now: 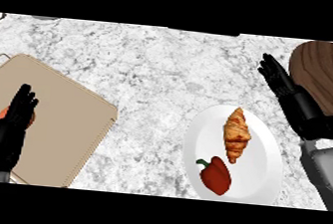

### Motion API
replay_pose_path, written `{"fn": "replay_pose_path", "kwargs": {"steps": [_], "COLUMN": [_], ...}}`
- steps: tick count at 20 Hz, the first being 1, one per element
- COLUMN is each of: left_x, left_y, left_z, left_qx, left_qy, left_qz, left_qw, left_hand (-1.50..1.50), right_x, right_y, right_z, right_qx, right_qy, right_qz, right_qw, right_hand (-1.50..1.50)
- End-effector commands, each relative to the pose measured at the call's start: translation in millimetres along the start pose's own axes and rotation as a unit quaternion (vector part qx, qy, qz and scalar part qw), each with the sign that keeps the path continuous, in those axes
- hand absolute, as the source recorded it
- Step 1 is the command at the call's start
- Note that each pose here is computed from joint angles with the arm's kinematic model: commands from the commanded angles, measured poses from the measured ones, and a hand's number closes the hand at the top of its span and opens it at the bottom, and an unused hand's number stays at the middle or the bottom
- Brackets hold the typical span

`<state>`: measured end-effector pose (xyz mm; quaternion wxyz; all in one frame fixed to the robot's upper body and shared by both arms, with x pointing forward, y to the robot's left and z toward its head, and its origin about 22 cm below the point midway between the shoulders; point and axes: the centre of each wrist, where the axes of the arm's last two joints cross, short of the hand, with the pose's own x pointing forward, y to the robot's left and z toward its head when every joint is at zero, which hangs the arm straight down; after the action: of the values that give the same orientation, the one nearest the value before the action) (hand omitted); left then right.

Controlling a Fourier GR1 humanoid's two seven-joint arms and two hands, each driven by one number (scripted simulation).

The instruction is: Pick the croissant from the plate and place it in the bowl

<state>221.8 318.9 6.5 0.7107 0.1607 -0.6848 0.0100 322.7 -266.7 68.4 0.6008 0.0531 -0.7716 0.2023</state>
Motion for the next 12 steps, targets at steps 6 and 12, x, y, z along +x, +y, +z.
{"fn": "replay_pose_path", "kwargs": {"steps": [6, 12], "left_x": [39, 31], "left_y": [-53, -66], "left_z": [-17, -9], "left_qx": [-0.094, -0.100], "left_qy": [-0.057, -0.029], "left_qz": [0.034, 0.052], "left_qw": [0.9934, 0.9932], "left_hand": [0.00, 0.00], "right_x": [-43, -22], "right_y": [72, 102], "right_z": [14, 13], "right_qx": [-0.004, -0.235], "right_qy": [0.240, 0.042], "right_qz": [0.210, 0.262], "right_qw": [0.948, 0.935], "right_hand": [1.50, -1.50]}}
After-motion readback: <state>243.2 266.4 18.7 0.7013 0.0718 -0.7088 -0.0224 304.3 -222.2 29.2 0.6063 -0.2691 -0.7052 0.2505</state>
